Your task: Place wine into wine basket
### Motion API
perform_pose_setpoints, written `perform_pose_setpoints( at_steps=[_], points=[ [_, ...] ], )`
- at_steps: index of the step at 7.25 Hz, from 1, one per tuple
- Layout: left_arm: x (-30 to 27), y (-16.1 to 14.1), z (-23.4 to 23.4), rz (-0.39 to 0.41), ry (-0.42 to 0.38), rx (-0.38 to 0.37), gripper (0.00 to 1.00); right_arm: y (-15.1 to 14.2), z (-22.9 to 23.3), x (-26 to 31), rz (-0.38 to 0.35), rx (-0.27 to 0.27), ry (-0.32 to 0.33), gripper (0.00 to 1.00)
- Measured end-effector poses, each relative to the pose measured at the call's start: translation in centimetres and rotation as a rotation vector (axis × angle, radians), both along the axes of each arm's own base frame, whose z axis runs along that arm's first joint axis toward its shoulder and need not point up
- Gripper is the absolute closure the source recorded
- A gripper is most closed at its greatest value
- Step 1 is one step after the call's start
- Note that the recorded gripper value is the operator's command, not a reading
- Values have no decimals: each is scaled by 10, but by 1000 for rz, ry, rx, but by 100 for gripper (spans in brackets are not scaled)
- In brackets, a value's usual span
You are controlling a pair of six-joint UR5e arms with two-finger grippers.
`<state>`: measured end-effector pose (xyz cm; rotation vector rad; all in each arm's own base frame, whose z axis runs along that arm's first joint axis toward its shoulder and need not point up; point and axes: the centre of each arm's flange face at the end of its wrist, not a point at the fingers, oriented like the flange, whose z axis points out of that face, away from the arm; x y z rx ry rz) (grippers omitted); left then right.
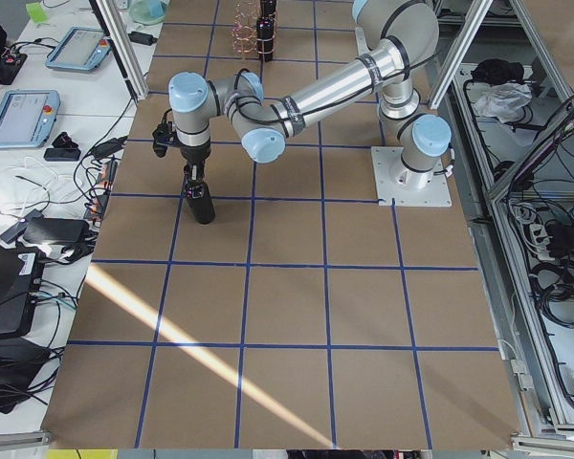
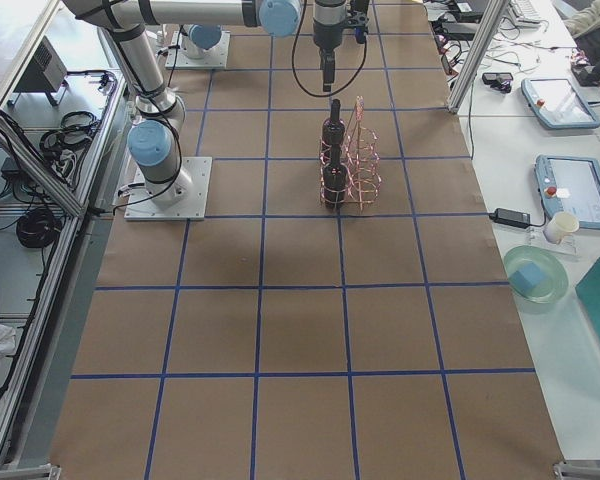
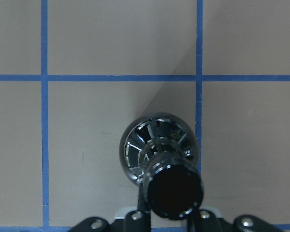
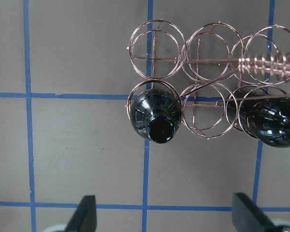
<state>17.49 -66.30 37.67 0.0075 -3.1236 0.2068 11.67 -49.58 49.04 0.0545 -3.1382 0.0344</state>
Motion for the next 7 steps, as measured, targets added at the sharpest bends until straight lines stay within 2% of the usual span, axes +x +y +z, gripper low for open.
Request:
perform_pose_setpoints(
  at_steps=[1,5,6,7],
  points=[
    [-3,-1,0,-4,-1,-2,34,0,0,0,0,1,0,0],
    [-5,-2,-1,-9,-2,-8,34,-1,1,1,0,-9,-1,0],
    [-4,-4,0,-17,-10,-24,37,-1,0,0,1,-9,0,0],
    [-4,-6,1,-31,-19,-39,51,-1,0,0,1,-9,0,0]
  ],
)
